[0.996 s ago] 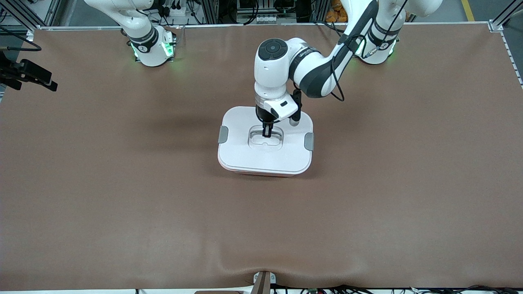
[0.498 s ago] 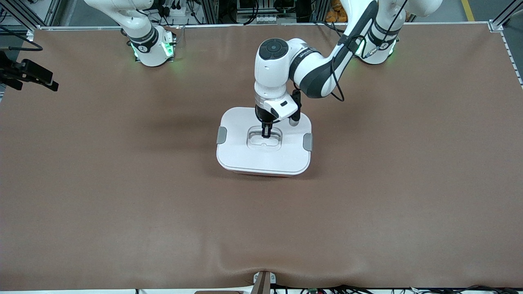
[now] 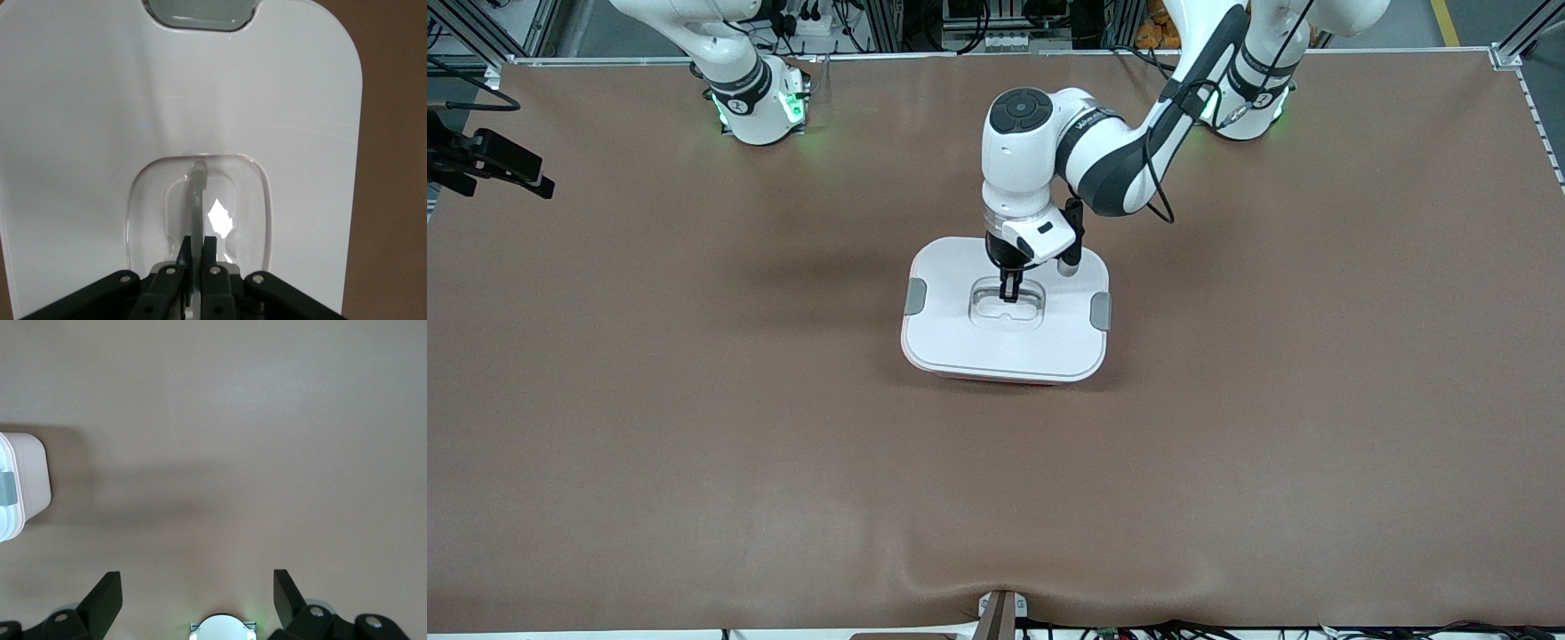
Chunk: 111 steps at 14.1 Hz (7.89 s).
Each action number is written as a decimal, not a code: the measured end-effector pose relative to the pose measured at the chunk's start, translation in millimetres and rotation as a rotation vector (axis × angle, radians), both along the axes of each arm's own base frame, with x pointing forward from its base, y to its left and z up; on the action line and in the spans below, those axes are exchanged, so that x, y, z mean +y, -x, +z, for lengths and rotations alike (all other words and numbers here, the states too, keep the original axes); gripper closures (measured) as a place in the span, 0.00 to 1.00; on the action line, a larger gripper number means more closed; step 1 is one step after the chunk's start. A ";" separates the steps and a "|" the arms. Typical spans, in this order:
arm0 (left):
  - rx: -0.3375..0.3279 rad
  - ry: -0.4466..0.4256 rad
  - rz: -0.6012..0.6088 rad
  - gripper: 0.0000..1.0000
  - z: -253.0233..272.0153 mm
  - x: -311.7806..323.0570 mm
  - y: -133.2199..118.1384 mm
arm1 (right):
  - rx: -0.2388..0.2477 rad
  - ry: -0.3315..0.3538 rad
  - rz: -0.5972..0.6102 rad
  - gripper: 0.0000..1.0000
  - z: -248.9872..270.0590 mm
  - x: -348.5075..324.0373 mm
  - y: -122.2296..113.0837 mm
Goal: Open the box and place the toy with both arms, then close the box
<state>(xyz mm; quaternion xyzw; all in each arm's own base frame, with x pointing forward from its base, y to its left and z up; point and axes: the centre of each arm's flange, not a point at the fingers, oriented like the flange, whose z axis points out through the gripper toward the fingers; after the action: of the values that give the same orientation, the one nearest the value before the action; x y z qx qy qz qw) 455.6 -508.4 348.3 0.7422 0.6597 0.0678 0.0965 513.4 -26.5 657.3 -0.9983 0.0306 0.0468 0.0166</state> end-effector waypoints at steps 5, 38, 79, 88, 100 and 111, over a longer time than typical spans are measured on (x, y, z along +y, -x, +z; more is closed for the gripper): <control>-0.003 0.007 -0.003 0.93 -2.2 -1.3 0.2 | -0.002 -0.003 0.000 0.00 0.2 0.2 -0.2; -0.019 0.017 0.049 0.88 -10.0 -4.8 1.6 | -0.002 -0.003 -0.001 0.00 0.3 -0.2 -0.2; 0.106 -0.159 -0.789 0.00 206.7 382.9 -179.6 | -0.006 -0.003 -0.001 0.00 1.5 -0.4 -0.3; 0.183 -0.192 -1.172 0.00 283.0 446.0 -127.5 | -0.006 -0.003 -0.002 0.00 1.6 -0.8 -0.3; 0.175 -0.224 -1.452 0.00 319.8 478.2 -74.5 | -0.006 -0.003 -0.002 0.00 1.6 -0.8 -0.3; 0.179 -0.219 -1.478 0.00 309.9 494.9 -80.7 | -0.006 -0.003 -0.002 0.00 1.6 -0.8 -0.3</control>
<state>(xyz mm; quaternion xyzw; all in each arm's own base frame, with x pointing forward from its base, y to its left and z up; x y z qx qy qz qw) 536.2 -13.5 658.3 0.9998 -0.0155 -0.0103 -0.0116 513.7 -27.3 659.0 -0.9984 0.0315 0.0438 0.0181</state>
